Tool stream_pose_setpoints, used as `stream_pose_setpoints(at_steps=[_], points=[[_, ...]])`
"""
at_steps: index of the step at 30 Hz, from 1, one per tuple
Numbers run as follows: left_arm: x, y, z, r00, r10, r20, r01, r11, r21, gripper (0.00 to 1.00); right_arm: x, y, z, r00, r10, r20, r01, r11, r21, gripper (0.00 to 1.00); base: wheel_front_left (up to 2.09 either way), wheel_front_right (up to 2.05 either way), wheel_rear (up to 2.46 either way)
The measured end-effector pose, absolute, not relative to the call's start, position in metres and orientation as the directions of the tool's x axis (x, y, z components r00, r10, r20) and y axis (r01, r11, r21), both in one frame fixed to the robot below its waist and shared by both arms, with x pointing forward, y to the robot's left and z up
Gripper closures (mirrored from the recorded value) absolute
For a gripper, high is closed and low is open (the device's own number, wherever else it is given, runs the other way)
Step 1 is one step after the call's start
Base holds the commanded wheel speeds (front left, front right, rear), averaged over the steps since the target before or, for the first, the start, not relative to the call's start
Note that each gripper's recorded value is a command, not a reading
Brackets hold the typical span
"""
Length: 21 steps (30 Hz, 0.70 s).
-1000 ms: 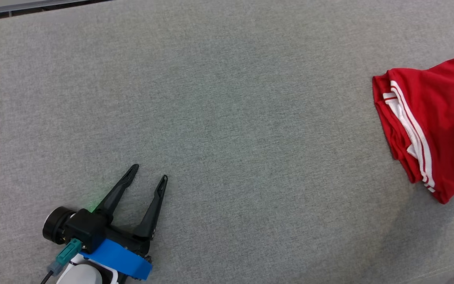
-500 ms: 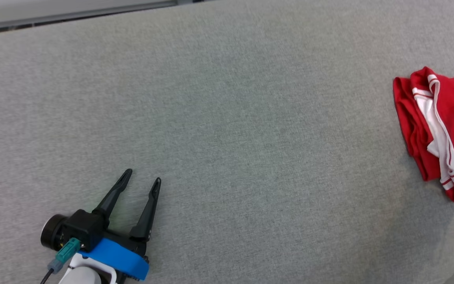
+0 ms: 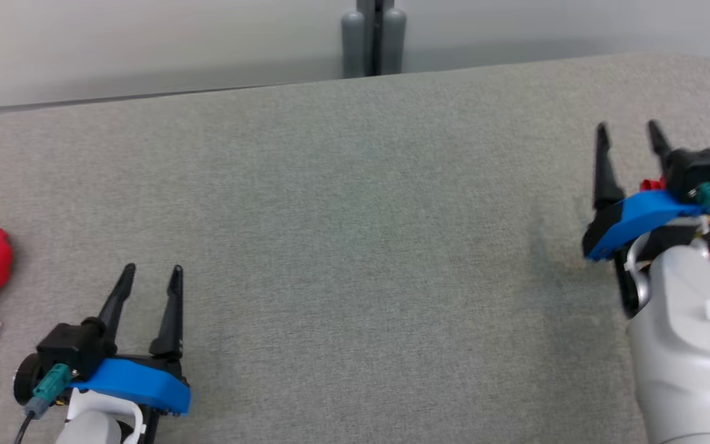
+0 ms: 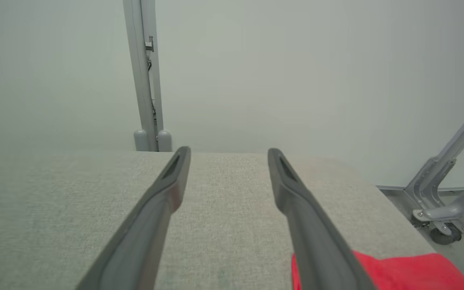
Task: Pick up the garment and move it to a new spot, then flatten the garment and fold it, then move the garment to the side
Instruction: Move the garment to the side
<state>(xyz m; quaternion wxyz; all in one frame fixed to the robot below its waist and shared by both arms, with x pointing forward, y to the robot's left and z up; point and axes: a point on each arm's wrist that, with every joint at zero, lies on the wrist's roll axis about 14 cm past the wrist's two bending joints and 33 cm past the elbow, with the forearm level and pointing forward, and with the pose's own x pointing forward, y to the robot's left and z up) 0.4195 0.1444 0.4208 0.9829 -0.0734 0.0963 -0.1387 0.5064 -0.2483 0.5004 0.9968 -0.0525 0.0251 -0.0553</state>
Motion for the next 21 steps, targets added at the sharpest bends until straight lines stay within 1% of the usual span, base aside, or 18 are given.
stream_pose_setpoints(at_steps=[6, 8, 12, 17, 21], points=[[0.418, 0.175, 0.435, 0.975, -0.177, -0.137, 0.155, 0.975, -0.159, 0.00, 0.491, -0.200, 0.479, 0.996, 0.009, -0.086, -0.009, 1.000, -0.002, 0.00, 0.00, 0.00, 0.00], [0.415, 0.182, 0.438, 0.980, -0.149, -0.133, 0.126, 0.979, -0.162, 0.00, 0.479, -0.195, 0.470, 0.995, 0.013, -0.103, -0.008, 0.998, 0.057, 0.00, 0.00, 0.00, 0.00], [0.407, 0.186, 0.440, 0.985, -0.117, -0.128, 0.093, 0.980, -0.175, 0.00, 0.454, -0.186, 0.455, 0.991, 0.035, -0.130, -0.021, 0.994, 0.103, 0.00, 0.00, 0.00, 0.00], [0.386, 0.185, 0.430, 0.983, -0.091, -0.157, 0.059, 0.978, -0.200, 0.00, 0.427, -0.181, 0.447, 0.988, 0.049, -0.144, -0.032, 0.993, 0.117, 0.00, 0.00, 0.00, 0.00], [0.370, 0.180, 0.426, 0.982, -0.081, -0.170, 0.042, 0.975, -0.219, 0.00, 0.413, -0.178, 0.451, 0.990, 0.058, -0.128, -0.041, 0.990, 0.132, 0.00, 0.00, 0.00, 0.00]])
